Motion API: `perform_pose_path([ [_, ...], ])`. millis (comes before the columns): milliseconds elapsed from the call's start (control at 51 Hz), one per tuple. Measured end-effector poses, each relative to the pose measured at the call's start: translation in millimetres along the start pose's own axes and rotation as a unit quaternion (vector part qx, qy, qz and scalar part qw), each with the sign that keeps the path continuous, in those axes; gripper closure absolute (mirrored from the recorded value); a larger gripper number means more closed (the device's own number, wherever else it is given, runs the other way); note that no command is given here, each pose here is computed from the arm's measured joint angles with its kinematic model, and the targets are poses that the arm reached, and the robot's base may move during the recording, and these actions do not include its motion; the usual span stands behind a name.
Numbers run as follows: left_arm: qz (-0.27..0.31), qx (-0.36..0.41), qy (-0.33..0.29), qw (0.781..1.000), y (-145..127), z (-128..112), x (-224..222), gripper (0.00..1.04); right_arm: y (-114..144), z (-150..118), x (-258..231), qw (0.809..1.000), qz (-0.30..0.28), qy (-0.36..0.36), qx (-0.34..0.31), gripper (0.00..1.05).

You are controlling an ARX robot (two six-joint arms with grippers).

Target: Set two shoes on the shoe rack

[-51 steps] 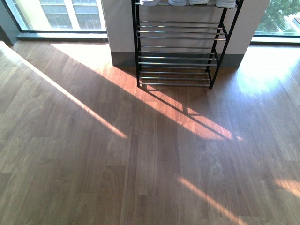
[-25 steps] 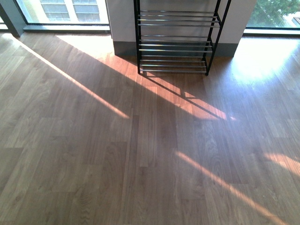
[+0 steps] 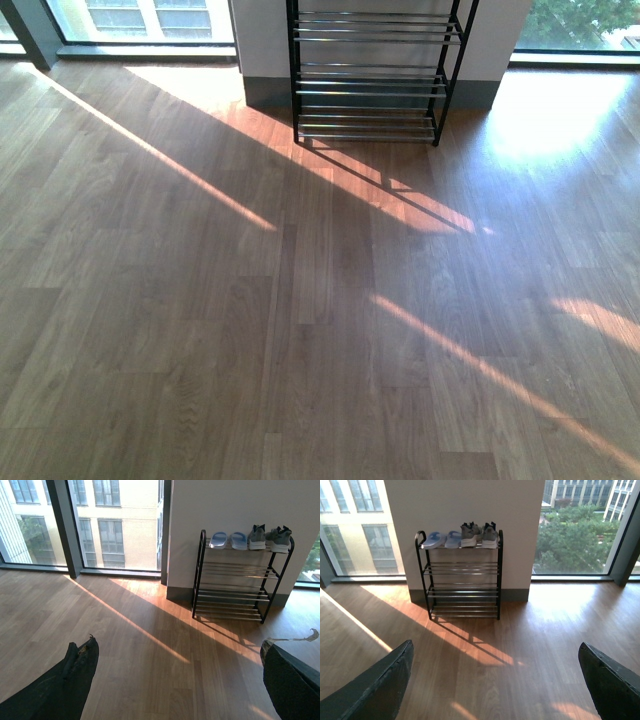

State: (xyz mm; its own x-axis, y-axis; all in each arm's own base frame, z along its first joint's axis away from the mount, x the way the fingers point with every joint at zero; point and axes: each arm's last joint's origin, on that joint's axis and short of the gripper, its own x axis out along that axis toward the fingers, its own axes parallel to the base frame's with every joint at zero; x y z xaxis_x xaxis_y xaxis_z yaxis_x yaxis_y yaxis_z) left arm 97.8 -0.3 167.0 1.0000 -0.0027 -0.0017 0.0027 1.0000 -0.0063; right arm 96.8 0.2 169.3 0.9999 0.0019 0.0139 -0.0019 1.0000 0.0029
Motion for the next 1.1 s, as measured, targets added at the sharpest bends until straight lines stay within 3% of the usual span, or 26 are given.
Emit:
perform_pose_path([
  [1098, 0.0, 0.001, 0.0, 1.0, 0.0, 0.0, 0.0, 0.09, 0.0, 0.0, 0.0, 1.0, 0.0, 0.0, 0.0, 0.09],
])
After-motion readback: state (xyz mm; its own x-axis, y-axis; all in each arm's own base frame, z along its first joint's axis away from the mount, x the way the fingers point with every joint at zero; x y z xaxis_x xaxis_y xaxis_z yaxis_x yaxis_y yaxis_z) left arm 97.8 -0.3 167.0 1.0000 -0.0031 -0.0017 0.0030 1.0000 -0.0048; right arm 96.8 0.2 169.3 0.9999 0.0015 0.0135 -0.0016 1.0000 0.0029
